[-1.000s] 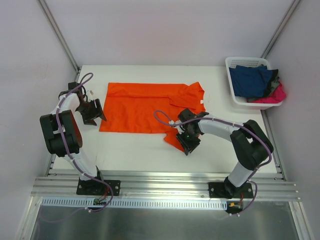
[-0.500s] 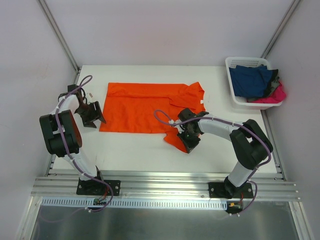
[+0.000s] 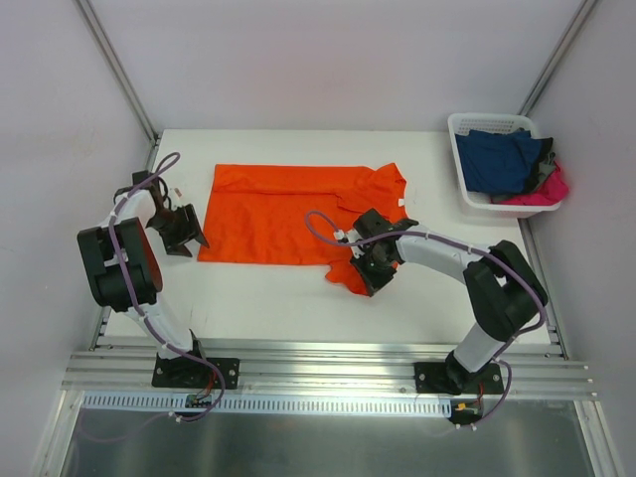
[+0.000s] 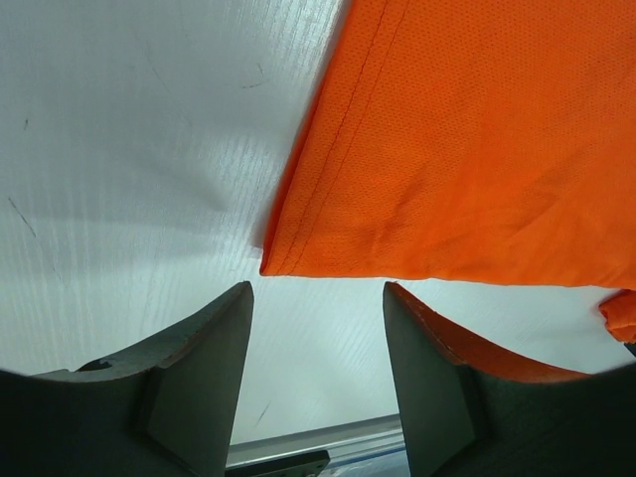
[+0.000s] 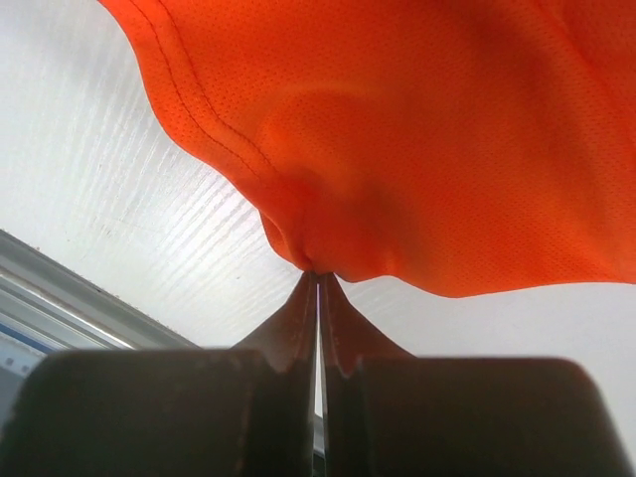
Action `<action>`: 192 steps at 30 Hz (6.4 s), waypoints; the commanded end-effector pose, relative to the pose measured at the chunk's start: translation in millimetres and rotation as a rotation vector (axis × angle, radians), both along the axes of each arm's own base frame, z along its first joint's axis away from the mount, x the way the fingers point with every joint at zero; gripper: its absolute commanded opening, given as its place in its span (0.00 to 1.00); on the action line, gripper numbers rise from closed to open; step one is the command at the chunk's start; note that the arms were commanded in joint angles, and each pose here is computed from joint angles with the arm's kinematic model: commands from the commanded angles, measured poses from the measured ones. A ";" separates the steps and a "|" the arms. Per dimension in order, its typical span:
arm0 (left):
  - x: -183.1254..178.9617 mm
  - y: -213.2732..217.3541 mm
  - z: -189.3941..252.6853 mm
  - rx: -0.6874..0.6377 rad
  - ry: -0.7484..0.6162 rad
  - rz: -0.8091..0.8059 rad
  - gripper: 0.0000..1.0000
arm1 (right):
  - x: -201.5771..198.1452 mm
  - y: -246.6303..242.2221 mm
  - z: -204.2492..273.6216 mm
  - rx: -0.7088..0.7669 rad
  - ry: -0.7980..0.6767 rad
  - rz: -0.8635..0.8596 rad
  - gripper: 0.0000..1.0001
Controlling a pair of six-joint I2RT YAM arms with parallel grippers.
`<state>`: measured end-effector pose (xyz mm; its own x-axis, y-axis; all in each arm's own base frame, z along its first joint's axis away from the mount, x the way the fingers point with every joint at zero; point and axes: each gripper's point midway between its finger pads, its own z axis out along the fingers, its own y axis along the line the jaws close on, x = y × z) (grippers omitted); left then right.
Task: Fold and stack the t-shirts
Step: Grap the side of the flattened tshirt closest away from the robot with both arms, then fold the other side of the tshirt into a rectangle
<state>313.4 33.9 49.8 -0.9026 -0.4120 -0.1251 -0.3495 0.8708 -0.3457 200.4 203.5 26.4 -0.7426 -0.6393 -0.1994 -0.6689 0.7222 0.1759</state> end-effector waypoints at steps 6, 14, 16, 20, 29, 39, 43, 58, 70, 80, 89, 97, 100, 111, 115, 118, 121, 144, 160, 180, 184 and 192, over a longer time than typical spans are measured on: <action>1.1 -4.8 -5.9 -0.061 0.036 0.041 0.53 | 16.3 5.0 21.8 0.039 -0.097 0.008 0.01; 2.3 -4.7 -13.0 -0.073 0.061 0.049 0.50 | 21.0 5.5 23.7 0.040 -0.105 0.006 0.01; 2.9 -4.2 -13.5 -0.075 0.061 0.051 0.47 | 22.0 6.2 23.7 0.040 -0.105 0.007 0.01; 3.2 -2.2 -15.1 -0.077 0.067 0.058 0.25 | 24.4 6.3 22.7 0.038 -0.103 0.003 0.01; 1.7 0.0 -13.6 -0.072 0.067 0.074 0.00 | 29.3 8.5 24.0 0.044 -0.110 0.001 0.01; -1.1 10.9 -1.9 -0.045 0.031 0.097 0.34 | 29.5 6.7 25.7 0.049 -0.123 0.000 0.01; -5.2 10.0 -7.7 -0.053 0.051 0.102 0.34 | 29.6 5.4 25.6 0.047 -0.125 -0.001 0.01; -6.8 0.6 -26.4 -0.126 0.117 0.112 0.26 | 35.8 2.0 27.6 0.042 -0.140 -0.012 0.01; 2.8 0.7 -9.8 -0.139 0.067 0.108 0.00 | 58.7 -5.3 35.5 0.045 -0.194 -0.063 0.00; 17.2 -1.1 17.6 -0.153 -0.016 0.079 0.00 | 91.7 -14.4 61.0 0.064 -0.300 -0.117 0.01; 31.1 -0.5 40.5 -0.156 -0.086 0.066 0.00 | 112.2 -27.2 83.1 0.083 -0.382 -0.171 0.01; 46.9 -0.5 43.2 -0.157 -0.101 0.052 0.00 | 131.9 -38.6 100.4 0.087 -0.431 -0.215 0.00; 61.0 -2.3 45.7 -0.151 -0.117 0.035 0.00 | 141.1 -39.6 107.6 0.091 -0.451 -0.227 0.01; 104.5 -8.3 46.4 -0.150 -0.166 -0.029 0.00 | 176.4 -37.7 119.4 0.088 -0.501 -0.241 0.01; 122.3 -8.0 49.7 -0.148 -0.197 -0.049 0.00 | 186.2 -37.7 118.2 0.078 -0.512 -0.241 0.01; 132.6 -8.0 55.3 -0.153 -0.227 -0.066 0.00 | 191.9 -38.7 116.1 0.068 -0.518 -0.241 0.01; 141.3 -8.6 62.5 -0.163 -0.260 -0.084 0.00 | 200.5 -40.0 119.4 0.069 -0.535 -0.244 0.01; 183.9 -12.9 45.1 -0.098 -0.293 -0.147 0.00 | 284.4 -36.2 129.8 0.025 -0.647 -0.249 0.00; 180.7 -11.1 46.4 -0.095 -0.298 -0.141 0.99 | 295.7 -51.1 117.2 -0.073 -0.678 -0.283 0.72; 158.2 -41.5 38.8 -0.179 -0.231 -0.142 0.99 | 193.8 3.0 88.8 0.206 -0.325 -0.293 0.72; 160.6 -45.0 28.9 -0.162 -0.219 -0.163 0.99 | 202.7 11.0 79.5 0.217 -0.301 -0.299 0.72; 178.0 -45.5 35.4 -0.128 -0.274 -0.213 0.98 | 240.0 14.1 69.9 0.233 -0.294 -0.369 0.72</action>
